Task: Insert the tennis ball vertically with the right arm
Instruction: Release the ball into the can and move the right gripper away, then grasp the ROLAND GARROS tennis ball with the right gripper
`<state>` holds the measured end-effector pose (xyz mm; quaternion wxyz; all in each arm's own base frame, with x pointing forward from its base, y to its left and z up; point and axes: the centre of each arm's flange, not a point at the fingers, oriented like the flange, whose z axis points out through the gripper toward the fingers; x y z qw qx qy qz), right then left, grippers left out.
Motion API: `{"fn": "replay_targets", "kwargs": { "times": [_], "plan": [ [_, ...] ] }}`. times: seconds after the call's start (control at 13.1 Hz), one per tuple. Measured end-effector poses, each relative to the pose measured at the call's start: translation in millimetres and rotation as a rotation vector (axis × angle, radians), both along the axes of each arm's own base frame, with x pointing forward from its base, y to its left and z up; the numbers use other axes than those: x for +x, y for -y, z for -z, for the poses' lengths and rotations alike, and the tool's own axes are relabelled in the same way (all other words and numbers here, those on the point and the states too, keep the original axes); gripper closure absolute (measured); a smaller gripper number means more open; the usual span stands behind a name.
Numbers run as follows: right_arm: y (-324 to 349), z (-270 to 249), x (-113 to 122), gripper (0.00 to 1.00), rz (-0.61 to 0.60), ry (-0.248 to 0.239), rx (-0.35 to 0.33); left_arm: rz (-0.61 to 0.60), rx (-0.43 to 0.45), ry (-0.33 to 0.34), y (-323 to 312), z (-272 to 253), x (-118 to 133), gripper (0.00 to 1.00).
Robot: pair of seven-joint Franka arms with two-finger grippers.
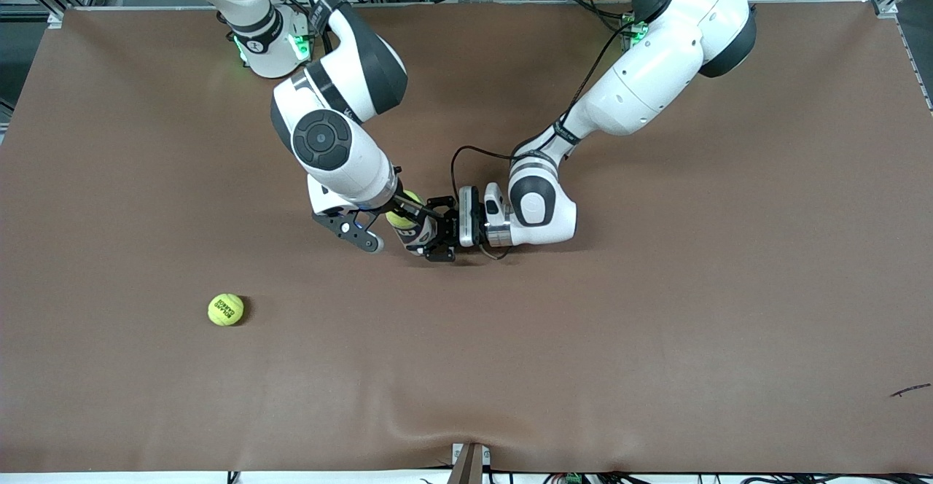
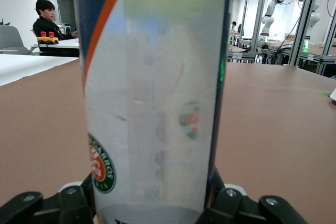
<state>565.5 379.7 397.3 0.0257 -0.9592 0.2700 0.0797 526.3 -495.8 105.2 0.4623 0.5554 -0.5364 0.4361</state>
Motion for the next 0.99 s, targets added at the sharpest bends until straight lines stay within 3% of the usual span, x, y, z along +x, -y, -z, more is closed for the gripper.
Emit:
{"fn": "replay_targets", "kwargs": {
  "times": [0.08,0.38,0.69,0.99],
  "plan": [
    [1,0,1,0.01,0.007,0.001,-0.001,0.0,0.0,0.0,0,0,0,0.22],
    [28,-11,22,0.0,0.059,0.019,0.0,-0.003,0.0,0.002,-2,0,2,0.22],
    [149,-11,79,0.0,0.151,0.026,-0.022,-0.005,0.0,0.002,-2,0,3,0.22],
    [262,50,122,0.0,-0.033,0.03,-0.032,-0.006,0.0,0.003,-3,0,3,0.22]
  ]
}}
